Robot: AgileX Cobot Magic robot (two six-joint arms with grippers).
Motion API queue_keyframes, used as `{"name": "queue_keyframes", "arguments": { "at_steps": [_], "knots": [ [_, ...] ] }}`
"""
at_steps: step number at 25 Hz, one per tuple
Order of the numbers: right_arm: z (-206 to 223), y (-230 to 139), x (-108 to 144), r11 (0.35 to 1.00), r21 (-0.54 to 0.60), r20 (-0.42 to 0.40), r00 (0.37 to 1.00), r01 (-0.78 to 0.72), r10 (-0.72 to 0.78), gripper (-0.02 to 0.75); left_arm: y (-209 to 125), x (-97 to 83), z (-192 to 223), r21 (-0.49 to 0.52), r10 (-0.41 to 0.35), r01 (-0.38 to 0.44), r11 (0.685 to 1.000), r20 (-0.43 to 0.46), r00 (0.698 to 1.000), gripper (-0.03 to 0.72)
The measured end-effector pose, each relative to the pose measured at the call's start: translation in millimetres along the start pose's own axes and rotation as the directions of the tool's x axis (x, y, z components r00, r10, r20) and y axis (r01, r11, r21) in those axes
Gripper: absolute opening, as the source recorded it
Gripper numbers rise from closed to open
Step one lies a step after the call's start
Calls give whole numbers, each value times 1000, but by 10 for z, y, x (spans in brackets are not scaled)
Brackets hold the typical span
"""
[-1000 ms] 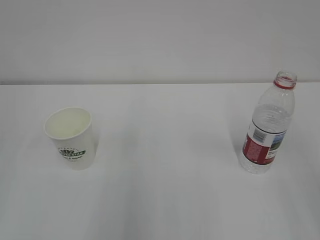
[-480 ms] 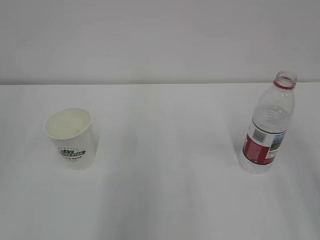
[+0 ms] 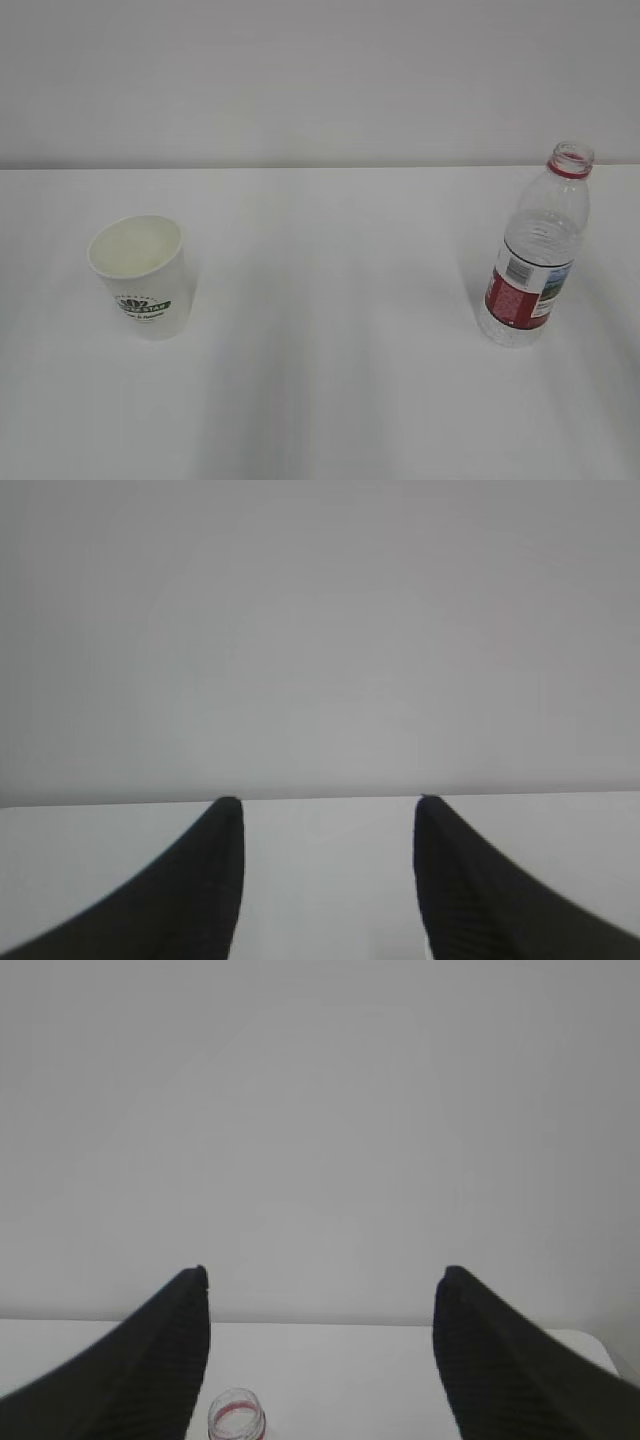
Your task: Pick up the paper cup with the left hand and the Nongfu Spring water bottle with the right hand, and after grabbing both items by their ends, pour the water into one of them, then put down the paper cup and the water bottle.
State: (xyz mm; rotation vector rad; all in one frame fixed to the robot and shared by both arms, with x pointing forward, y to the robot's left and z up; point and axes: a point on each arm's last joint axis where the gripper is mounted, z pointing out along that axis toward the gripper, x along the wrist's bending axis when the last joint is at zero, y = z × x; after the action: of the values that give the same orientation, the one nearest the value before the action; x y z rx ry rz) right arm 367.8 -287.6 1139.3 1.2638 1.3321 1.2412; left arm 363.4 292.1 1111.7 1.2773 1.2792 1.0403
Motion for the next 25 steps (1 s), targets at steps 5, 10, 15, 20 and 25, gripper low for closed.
{"name": "queue_keyframes", "arguments": {
  "at_steps": [5, 10, 15, 20, 25],
  "knots": [
    [145, 125, 5, 1000, -11, -1, 1000, 0, 0, 529, 59, -3, 85, 8, 0, 0, 1000, -1, 1000, 398],
    [205, 248, 9, 999, -38, -2, 1000, 0, 0, 529, 193, -12, 249, 14, 0, 0, 1000, -2, 1000, 398],
    [215, 267, 9, 999, -50, -2, 1000, 0, 0, 529, 201, -10, 418, 51, 0, 0, 999, -5, 1000, 398],
    [242, 269, 10, 998, -56, -2, 1000, 0, 0, 529, 190, -8, 475, 56, 0, 0, 998, -7, 1000, 398],
    [416, 217, 9, 1000, -28, -2, 1000, 0, 0, 529, 217, -9, 513, 32, 0, 0, 999, -6, 1000, 398]
  ]
}}
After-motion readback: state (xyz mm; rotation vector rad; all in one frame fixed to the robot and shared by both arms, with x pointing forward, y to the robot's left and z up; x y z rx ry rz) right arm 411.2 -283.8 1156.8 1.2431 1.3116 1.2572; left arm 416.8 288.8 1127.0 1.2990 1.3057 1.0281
